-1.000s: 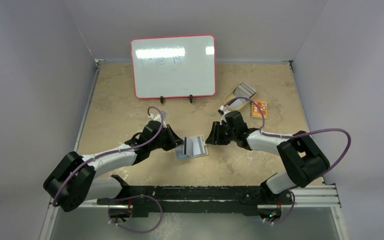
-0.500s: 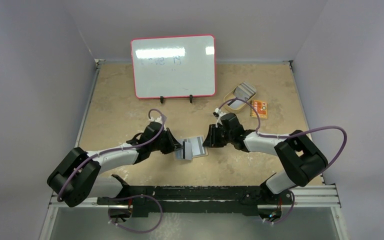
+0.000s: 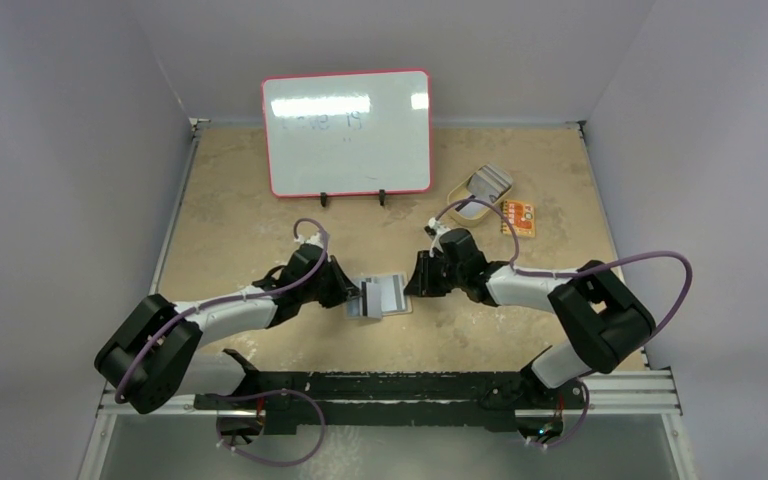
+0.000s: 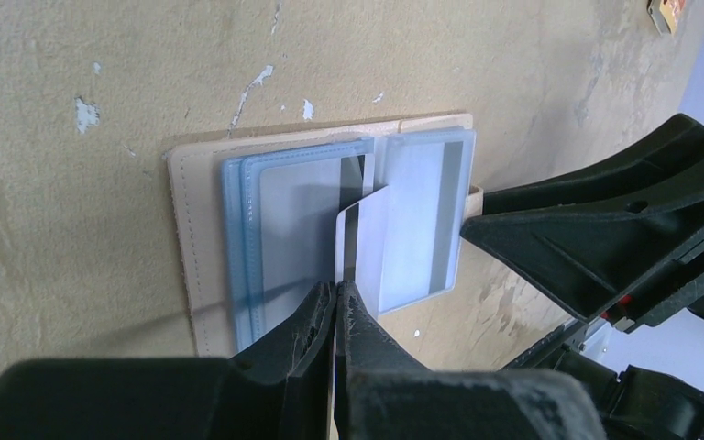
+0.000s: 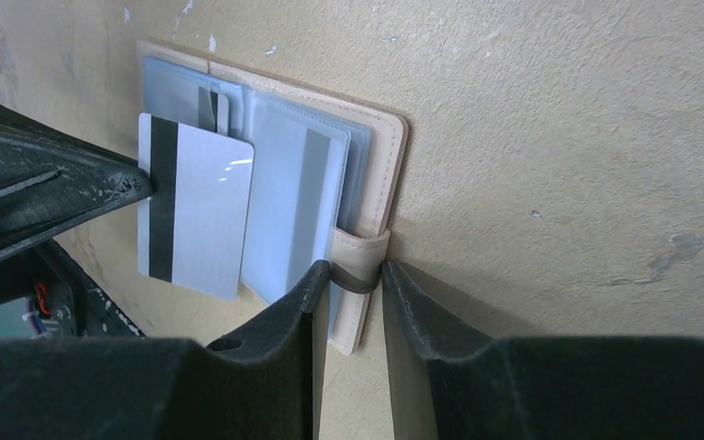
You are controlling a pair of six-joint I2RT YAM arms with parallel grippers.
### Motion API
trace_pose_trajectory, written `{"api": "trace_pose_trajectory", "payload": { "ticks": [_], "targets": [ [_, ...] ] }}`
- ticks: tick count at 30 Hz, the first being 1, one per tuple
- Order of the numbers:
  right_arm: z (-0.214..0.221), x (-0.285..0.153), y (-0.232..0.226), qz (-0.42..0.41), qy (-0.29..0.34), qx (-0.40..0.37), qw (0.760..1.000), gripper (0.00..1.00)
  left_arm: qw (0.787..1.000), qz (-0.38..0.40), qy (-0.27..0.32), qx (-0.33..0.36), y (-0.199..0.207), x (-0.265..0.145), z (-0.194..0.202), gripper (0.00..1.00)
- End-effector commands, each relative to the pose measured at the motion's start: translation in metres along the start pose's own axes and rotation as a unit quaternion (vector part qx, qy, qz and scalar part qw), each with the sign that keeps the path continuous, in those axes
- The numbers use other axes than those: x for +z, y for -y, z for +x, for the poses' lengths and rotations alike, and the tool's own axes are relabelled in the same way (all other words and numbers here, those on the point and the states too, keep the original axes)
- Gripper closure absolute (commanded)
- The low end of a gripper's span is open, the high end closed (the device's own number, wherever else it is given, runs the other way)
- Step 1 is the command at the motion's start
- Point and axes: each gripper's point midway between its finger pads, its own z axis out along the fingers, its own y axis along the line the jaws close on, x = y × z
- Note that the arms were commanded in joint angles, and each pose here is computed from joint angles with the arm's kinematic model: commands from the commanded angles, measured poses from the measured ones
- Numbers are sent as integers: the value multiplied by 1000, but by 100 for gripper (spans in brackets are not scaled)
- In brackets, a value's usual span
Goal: Put the credit cards into the card holder
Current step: Insert the credit card into the card holder.
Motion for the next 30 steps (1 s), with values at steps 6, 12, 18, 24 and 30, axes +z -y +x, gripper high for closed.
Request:
{"api": "trace_pose_trajectory", "payload": {
  "ticks": [6, 12, 18, 24, 30],
  "targets": [
    [1, 0, -7, -15, 4, -3, 1000, 71, 1000, -12, 29, 4, -5, 9, -12, 100],
    [2, 1, -8, -18, 4, -4, 1000, 71, 999, 9, 36, 14, 5, 14, -17, 100],
    [1, 2, -10, -21, 8, -6, 1000, 71, 999, 10, 42, 32, 6, 18, -22, 100],
    [3, 3, -9, -22, 7, -5, 1000, 71, 997, -9, 62, 34, -2, 17, -28, 100],
    [6, 2, -10, -28, 6, -5, 1000, 72, 996, -7, 79, 49, 1, 14, -35, 100]
  ]
}}
